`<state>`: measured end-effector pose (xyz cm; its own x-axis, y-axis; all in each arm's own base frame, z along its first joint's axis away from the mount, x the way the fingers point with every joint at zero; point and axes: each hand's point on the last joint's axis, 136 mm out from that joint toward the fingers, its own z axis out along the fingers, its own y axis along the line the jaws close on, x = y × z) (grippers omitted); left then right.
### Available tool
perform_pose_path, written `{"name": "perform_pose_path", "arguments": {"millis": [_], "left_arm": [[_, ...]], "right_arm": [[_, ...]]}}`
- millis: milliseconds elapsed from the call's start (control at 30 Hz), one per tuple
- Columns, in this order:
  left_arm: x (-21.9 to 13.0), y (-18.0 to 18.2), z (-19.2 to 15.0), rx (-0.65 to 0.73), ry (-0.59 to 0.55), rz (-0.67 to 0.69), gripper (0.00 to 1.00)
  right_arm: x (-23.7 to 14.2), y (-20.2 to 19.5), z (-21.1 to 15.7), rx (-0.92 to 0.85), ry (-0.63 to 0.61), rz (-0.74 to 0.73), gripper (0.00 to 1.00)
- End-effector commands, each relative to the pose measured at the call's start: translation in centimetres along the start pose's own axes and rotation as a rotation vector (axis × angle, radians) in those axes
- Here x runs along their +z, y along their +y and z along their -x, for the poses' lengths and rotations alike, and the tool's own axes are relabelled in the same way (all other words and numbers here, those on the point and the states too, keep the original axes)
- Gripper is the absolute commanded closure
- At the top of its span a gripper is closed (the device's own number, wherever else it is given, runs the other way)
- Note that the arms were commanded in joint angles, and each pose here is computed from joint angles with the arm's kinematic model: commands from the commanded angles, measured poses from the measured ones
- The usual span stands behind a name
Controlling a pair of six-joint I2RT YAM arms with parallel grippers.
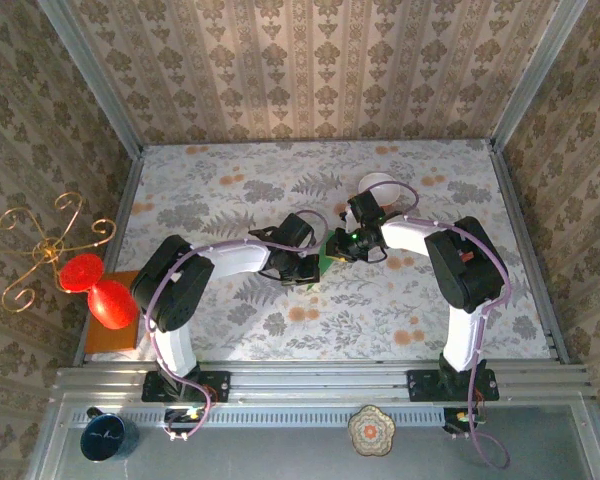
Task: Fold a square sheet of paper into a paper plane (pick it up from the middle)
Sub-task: Fold the wing for the fifth time at the center of the table.
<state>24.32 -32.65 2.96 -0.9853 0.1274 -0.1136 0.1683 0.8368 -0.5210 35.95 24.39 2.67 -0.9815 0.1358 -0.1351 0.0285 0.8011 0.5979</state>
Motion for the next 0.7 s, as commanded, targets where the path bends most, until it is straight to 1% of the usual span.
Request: {"name": "perform_pose_path", "arguments": {"millis": [0, 667], "left_arm": [[0.0, 0.4, -0.8, -0.029, 0.022, 0.013, 0.94], [1.4, 1.4, -1.9, -0.051, 0.055, 0.041, 0.94]], "right_arm": [[0.3, -0.7, 0.2, -0.003, 0.011, -0.035, 0.77], [0.7, -1.3, 0.1, 0.007, 0.019, -0.056, 0.77]]}}
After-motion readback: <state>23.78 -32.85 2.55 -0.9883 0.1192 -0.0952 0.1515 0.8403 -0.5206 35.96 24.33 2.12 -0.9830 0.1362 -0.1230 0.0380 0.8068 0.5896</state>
